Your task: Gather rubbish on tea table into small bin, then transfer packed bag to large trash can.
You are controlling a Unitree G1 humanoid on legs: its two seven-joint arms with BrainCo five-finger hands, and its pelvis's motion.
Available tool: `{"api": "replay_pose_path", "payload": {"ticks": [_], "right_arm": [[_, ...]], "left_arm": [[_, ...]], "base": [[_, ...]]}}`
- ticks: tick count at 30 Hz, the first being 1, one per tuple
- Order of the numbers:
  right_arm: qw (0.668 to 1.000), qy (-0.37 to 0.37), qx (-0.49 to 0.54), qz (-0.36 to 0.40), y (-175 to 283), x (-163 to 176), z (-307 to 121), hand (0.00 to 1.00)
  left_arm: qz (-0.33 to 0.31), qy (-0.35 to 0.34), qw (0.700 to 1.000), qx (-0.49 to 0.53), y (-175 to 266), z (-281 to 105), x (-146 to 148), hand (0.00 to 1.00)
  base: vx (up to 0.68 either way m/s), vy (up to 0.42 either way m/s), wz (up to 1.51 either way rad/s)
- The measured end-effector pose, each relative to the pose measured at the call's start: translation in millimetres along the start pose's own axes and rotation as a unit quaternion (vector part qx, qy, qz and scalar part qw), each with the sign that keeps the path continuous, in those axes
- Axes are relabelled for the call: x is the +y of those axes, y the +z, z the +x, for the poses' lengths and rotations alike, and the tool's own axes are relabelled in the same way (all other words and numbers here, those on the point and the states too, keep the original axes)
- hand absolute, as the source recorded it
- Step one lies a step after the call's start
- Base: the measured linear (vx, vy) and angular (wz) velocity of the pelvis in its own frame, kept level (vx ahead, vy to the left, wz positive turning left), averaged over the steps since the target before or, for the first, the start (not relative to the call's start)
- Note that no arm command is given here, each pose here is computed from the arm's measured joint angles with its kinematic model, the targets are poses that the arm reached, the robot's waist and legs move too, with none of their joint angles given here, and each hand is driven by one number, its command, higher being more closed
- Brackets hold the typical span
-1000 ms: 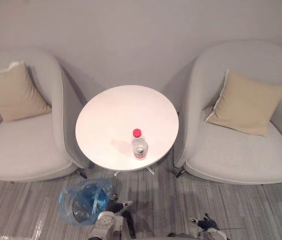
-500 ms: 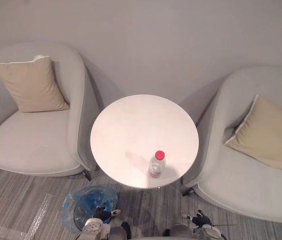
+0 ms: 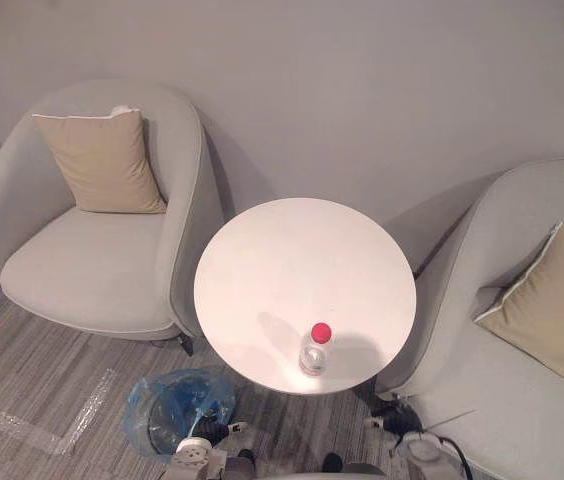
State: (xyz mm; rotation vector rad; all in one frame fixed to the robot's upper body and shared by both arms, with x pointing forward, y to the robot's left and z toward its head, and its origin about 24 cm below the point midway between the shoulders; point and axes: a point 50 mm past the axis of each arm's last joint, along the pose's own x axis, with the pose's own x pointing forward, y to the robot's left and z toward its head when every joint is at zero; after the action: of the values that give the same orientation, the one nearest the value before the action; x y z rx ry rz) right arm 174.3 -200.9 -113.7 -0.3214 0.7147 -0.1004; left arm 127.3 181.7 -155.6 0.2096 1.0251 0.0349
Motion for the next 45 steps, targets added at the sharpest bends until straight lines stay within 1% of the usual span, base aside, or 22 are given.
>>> {"api": "replay_pose_path", "payload": {"ticks": [1,2,5,6,11,16,19,27,36,45], "right_arm": [[0.999,-0.005,-0.033,-0.003,11.9,-3.0,-1.6,0.0],[0.999,-0.009,-0.04,-0.003,14.7,-4.5,-2.8,0.0],[0.995,-0.011,-0.089,-0.032,25.2,-10.2,-12.7,0.0],[0.991,-0.008,-0.127,-0.047,36.7,-9.4,-17.9,0.0],[0.977,-0.011,-0.196,-0.081,57.4,-10.5,-27.5,0.0],[0.97,-0.001,-0.212,-0.117,60.5,-9.9,-30.2,0.0],[0.958,0.003,-0.243,-0.149,70.5,-10.9,-34.4,0.0],[0.938,0.034,-0.289,-0.191,90.6,-2.0,-33.8,0.0],[0.92,0.066,-0.323,-0.21,111.2,19.2,-28.9,0.0],[0.918,0.06,-0.335,-0.202,121.2,27.0,-25.4,0.0]], "left_arm": [[0.0,0.0,1.0,-0.001,0.5,0.0,0.0,0.0],[0.0,0.0,1.0,-0.002,0.8,0.1,0.1,0.0],[0.006,-0.001,1.0,-0.006,1.4,-0.3,0.0,0.0],[0.009,-0.001,1.0,-0.006,1.2,-0.4,0.3,0.0],[0.014,-0.004,1.0,-0.012,0.1,-1.3,-0.6,0.0],[0.023,-0.009,1.0,-0.013,-1.2,-2.0,-2.1,0.0],[0.032,-0.015,0.999,-0.015,-0.8,-2.2,-4.5,0.0],[0.049,-0.025,0.998,-0.034,6.8,-2.2,-9.7,0.0],[0.065,-0.033,0.995,-0.064,22.8,-0.3,-14.7,0.0],[0.057,-0.024,0.994,-0.084,34.1,0.9,-14.6,0.0]], "base": [[-0.11,0.046,0.13],[-0.12,0.039,0.13],[-0.13,0.018,0.05],[-0.12,0.002,0.04],[-0.11,-0.009,0.02],[-0.04,-0.009,0.03],[0.04,-0.008,0.03],[0.04,-0.015,0.17],[-0.06,-0.013,0.13],[-0.05,-0.005,0.07]]}}
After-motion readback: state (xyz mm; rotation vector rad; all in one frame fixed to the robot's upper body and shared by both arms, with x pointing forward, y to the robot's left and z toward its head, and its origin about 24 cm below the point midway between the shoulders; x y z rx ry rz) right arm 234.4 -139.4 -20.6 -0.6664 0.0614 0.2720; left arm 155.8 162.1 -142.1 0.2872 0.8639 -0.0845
